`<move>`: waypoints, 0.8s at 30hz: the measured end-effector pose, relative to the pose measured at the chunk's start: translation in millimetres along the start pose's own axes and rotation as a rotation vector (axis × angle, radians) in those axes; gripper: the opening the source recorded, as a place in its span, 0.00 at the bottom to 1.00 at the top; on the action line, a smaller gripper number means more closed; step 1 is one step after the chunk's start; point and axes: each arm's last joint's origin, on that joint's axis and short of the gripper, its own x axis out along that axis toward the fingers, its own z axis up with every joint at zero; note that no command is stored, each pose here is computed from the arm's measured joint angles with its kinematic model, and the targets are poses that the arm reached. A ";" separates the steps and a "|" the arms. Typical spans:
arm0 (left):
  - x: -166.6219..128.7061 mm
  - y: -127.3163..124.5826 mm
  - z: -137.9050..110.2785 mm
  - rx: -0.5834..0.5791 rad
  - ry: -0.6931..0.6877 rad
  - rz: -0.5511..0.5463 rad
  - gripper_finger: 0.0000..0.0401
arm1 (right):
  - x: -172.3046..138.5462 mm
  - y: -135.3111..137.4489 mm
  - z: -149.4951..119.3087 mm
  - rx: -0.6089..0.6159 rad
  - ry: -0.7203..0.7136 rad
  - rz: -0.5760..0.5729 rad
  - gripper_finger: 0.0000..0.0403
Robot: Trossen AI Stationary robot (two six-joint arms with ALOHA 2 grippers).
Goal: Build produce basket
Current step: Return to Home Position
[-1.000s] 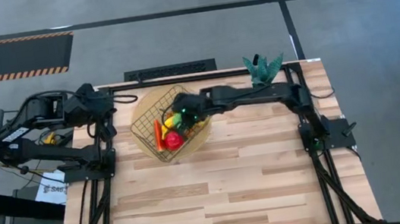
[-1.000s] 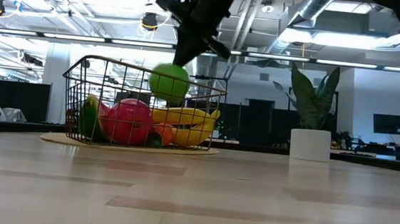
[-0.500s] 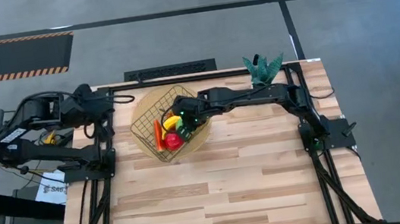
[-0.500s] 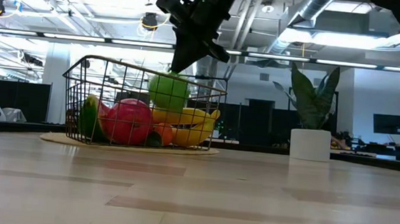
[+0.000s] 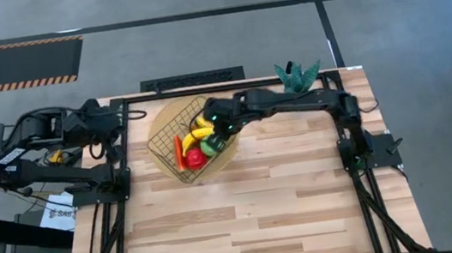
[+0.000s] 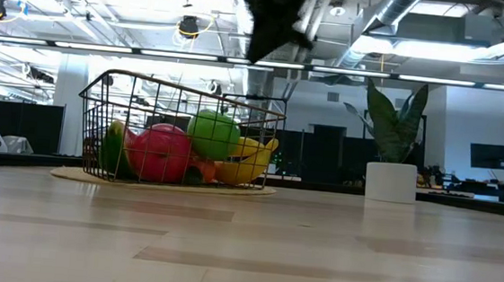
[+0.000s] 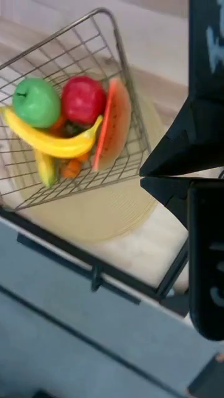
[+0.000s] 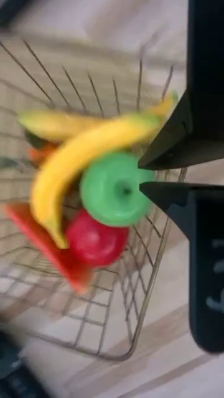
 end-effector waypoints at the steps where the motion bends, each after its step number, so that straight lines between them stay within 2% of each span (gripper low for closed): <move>1: 0.8 0.2 -5.3 -0.014 0.002 -0.009 0.00 | -11.1 -2.5 0.7 -0.002 -0.018 -0.014 0.14; 5: 11.1 -1.3 -32.7 -0.095 -0.002 -0.061 0.00 | -65.0 -16.0 -9.9 -0.037 -0.054 -0.188 0.03; 8: 24.3 -5.4 -52.5 -0.152 -0.032 -0.134 0.00 | -112.0 -25.6 -23.8 -0.035 -0.096 -0.300 0.02; 13: 44.9 -12.5 -74.2 -0.226 -0.120 -0.238 0.00 | -195.5 -40.8 -59.7 0.017 -0.227 -0.409 0.01; 16: 52.8 -15.3 -80.5 -0.245 -0.149 -0.268 0.00 | -231.8 -47.9 -91.6 0.053 -0.336 -0.409 0.01; 18: 56.5 -16.2 -84.0 -0.251 -0.147 -0.271 0.00 | -244.8 -55.8 -117.1 0.090 -0.400 -0.385 0.01; 20: 57.5 -16.8 -85.1 -0.251 -0.152 -0.285 0.00 | -244.8 -63.9 -142.8 0.138 -0.459 -0.334 0.01; 24: 58.4 -17.8 -82.4 -0.225 -0.185 -0.295 0.00 | -212.0 -81.9 -188.9 0.232 -0.565 -0.150 0.00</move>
